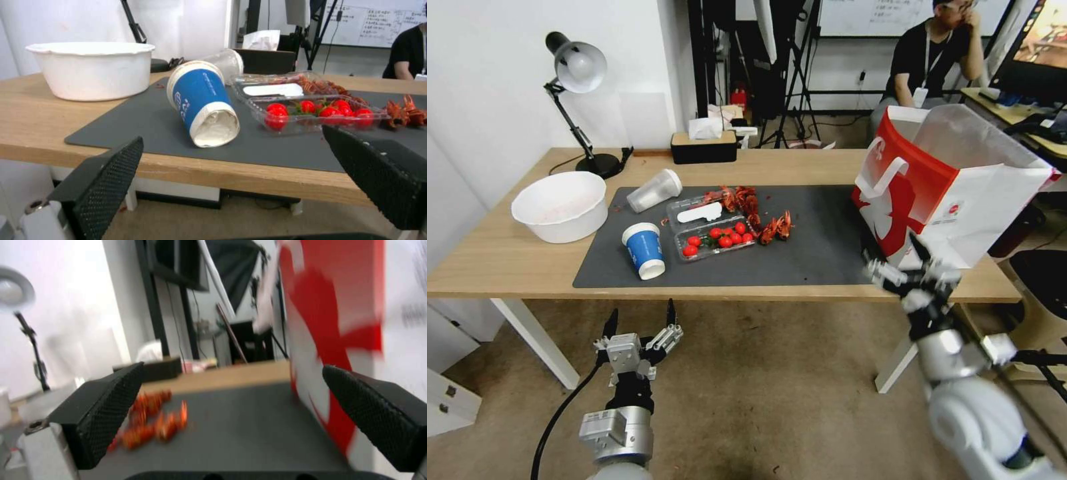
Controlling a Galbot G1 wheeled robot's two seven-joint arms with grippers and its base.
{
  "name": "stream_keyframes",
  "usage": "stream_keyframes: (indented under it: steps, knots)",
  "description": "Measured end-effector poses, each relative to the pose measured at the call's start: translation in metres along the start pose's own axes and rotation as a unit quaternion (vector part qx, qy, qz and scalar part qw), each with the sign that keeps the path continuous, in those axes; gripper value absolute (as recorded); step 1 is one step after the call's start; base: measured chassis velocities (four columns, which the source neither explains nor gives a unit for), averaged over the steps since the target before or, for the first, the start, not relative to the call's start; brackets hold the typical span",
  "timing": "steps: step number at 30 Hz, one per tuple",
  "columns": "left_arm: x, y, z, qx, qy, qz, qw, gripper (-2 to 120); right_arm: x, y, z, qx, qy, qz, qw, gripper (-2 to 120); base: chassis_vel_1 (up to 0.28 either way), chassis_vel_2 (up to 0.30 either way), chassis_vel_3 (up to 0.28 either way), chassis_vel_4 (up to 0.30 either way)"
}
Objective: Pick up the trash from the table and place it into the takeout bag.
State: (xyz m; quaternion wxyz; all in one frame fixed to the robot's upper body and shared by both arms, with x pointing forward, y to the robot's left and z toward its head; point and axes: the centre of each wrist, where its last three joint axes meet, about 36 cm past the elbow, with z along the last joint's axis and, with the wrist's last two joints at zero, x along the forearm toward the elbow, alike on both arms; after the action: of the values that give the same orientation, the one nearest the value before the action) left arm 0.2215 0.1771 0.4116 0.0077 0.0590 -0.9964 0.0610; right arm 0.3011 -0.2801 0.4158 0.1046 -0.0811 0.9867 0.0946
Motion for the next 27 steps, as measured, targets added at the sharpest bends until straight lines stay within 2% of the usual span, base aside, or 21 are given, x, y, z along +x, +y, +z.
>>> stream_keyframes:
  steps: [1, 2, 11, 27]
  knots:
    - [0.000, 0.000, 0.000, 0.000, 0.000, 0.000, 1.0000, 100, 0.000, 0.000, 0.000, 0.000, 0.000, 0.000, 1.000, 100, 0.000, 0.000, 0.000, 0.000]
    - [0.000, 0.001, 0.001, 0.001, 0.002, 0.001, 1.0000, 100, 0.018, 0.005, 0.016, -0.004, 0.023, 0.014, 1.000, 100, 0.000, 0.000, 0.000, 0.000]
    - [-0.001, 0.001, 0.002, 0.004, 0.003, 0.001, 1.0000, 100, 0.047, 0.016, 0.040, -0.030, 0.061, 0.049, 0.997, 100, 0.000, 0.000, 0.000, 0.000]
    - [-0.002, -0.001, 0.002, 0.007, 0.003, 0.003, 1.0000, 100, 0.061, 0.020, 0.052, -0.031, 0.071, 0.065, 0.995, 100, 0.000, 0.000, 0.000, 0.000]
